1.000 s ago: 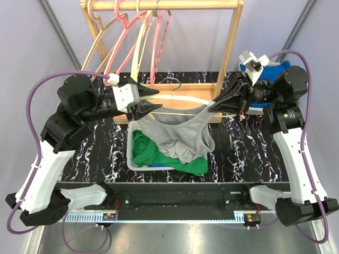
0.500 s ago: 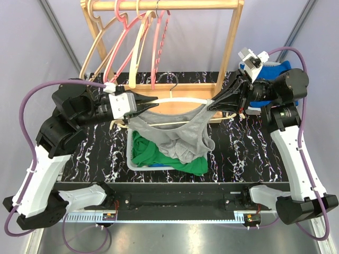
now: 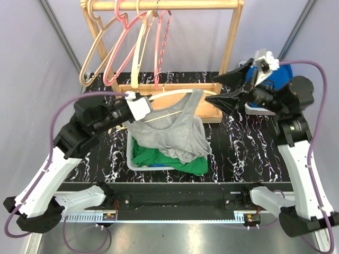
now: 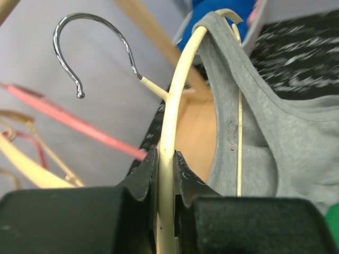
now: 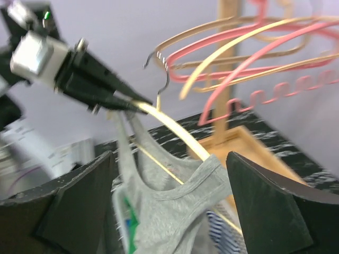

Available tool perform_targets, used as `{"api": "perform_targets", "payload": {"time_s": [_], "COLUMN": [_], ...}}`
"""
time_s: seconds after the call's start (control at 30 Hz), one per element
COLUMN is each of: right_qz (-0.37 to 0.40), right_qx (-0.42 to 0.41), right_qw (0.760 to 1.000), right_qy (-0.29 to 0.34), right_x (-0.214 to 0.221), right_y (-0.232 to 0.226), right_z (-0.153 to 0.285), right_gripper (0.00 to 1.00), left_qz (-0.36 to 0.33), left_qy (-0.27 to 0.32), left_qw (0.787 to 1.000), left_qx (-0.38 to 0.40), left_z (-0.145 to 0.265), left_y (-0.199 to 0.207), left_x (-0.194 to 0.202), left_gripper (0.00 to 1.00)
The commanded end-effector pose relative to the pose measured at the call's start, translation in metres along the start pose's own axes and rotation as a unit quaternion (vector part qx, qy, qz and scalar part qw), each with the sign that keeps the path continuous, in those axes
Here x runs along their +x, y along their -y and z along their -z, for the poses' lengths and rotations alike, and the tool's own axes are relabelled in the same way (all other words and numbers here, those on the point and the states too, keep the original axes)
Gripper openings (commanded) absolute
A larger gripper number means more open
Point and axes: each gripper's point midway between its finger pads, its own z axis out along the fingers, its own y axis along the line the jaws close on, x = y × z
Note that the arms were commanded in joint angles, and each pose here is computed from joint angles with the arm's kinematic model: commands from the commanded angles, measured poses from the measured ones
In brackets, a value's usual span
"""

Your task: Remove the tank top from the hanger

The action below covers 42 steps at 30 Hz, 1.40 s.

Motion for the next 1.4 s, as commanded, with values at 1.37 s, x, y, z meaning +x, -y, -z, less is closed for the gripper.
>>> {"api": "perform_targets", "payload": {"time_s": [1.37], "right_qz": [-0.072], "right_qx": [0.132], "right_qw": [0.988], "right_qy": [0.031], "right_x": [0.078], "right_y": [0.086], "right_z": [-0.059], "right_gripper": [0.72], "left_qz": [-0.062], "left_qy": [0.039], "left_qw": [0.99], "left_qx": [-0.124], "left_z": [0.011], "left_y": [-0.04], "left_x": [-0.034], "left_gripper": [0.02]}}
